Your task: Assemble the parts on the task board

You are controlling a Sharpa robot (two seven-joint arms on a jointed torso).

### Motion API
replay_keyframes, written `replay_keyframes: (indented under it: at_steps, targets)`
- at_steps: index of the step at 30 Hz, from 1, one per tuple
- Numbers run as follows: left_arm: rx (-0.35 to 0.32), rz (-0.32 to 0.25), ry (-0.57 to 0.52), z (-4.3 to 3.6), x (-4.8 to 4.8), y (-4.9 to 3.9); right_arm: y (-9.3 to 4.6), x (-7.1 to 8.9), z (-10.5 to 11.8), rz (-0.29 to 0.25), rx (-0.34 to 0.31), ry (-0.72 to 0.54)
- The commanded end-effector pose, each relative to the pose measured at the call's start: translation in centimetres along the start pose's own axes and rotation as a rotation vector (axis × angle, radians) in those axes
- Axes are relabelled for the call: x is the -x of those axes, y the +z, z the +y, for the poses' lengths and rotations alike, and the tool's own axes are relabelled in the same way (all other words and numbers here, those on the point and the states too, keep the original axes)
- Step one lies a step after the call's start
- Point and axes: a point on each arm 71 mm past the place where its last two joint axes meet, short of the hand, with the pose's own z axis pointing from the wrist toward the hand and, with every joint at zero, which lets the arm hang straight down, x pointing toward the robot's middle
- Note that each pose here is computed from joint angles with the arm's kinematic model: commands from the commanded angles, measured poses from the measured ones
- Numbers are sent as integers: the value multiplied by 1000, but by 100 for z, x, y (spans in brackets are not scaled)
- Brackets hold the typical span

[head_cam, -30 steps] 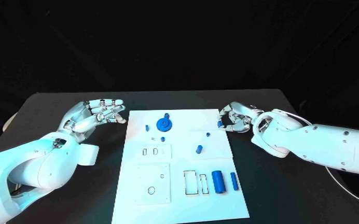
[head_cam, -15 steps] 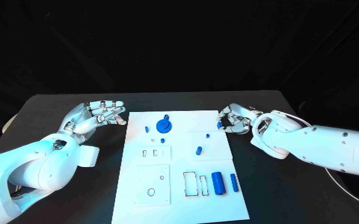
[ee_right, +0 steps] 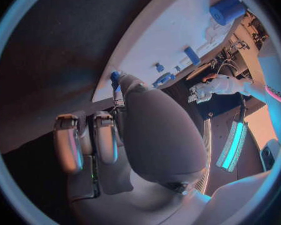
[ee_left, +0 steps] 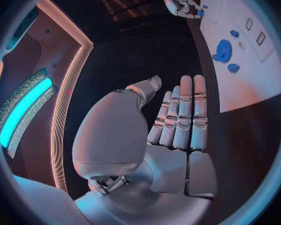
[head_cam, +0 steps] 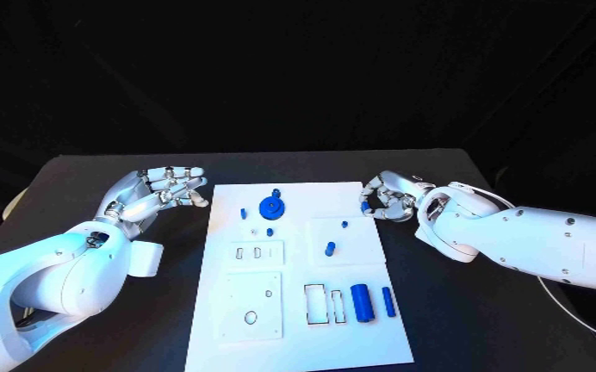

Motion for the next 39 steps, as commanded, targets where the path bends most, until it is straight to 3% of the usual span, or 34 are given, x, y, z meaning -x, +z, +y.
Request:
replay_keyframes:
  at_steps: [1,11,23,39]
  targets:
    - [-4,14,-8,-10,-19,1,1,-20,5,18,7,-9]
    - [-3,13,-8,-9,-15,-1,6,-17,6,10,5,-9]
    - [-4,17,-9,-12,-29,-2,3,6,59,-50,-20,8]
    - [-3,21,-11,-14,-69,5,-58,-2,636,-48,-10,45]
